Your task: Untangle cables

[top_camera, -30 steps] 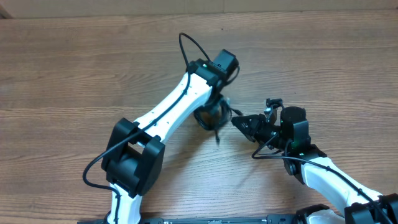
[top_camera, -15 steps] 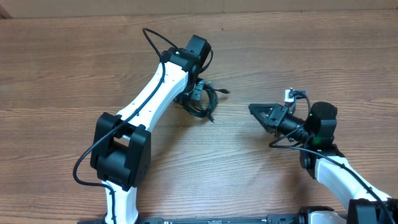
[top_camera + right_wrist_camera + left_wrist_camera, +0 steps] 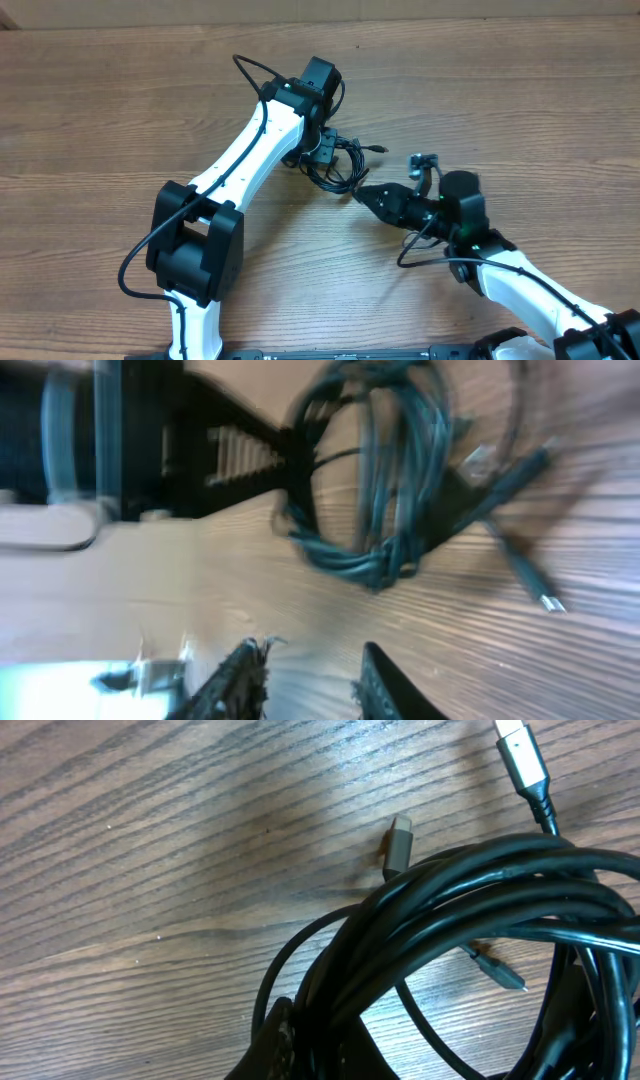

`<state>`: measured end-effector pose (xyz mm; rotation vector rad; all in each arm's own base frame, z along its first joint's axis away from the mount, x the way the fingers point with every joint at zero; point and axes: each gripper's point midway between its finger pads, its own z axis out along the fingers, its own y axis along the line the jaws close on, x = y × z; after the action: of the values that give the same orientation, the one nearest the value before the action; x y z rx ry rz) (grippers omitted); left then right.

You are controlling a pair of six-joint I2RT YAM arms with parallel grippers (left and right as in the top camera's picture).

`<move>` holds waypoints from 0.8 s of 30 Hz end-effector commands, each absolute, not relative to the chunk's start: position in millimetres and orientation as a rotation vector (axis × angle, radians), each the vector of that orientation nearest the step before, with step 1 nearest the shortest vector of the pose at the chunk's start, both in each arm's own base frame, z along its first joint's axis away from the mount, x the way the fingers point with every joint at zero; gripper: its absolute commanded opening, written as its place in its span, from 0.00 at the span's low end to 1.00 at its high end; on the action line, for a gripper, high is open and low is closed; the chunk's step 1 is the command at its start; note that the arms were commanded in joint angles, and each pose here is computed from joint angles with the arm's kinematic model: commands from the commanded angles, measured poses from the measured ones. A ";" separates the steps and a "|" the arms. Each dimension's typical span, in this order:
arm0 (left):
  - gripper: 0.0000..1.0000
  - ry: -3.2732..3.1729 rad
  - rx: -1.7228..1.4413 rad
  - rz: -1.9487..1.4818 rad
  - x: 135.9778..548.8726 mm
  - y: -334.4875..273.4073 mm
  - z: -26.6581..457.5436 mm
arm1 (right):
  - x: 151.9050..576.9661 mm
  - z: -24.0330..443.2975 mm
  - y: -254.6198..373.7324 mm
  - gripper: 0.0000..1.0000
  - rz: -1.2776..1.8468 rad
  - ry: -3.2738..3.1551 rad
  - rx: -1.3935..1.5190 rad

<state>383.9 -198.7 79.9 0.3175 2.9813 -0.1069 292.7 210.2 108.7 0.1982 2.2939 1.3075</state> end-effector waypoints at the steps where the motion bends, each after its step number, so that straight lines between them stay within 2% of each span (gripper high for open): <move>1: 0.04 2.966 0.299 -0.153 387.3 -206.4 87.8 | 325.8 122.7 201.3 0.27 1.010 2.266 0.135; 6: 0.04 2.966 0.299 -0.155 387.5 -206.6 87.8 | 344.6 140.5 186.4 0.26 0.687 2.321 0.158; 13: 0.04 2.971 0.312 -0.186 384.4 -212.3 88.0 | 346.6 143.2 185.2 0.26 0.506 2.292 0.146; 24: 0.04 2.976 0.320 -0.212 382.0 -216.4 88.2 | 338.5 106.7 196.7 0.26 0.360 2.364 0.094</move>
<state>381.2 -203.3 80.0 0.3221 2.9910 -0.1490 332.7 199.1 107.1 0.0903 2.3784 0.4131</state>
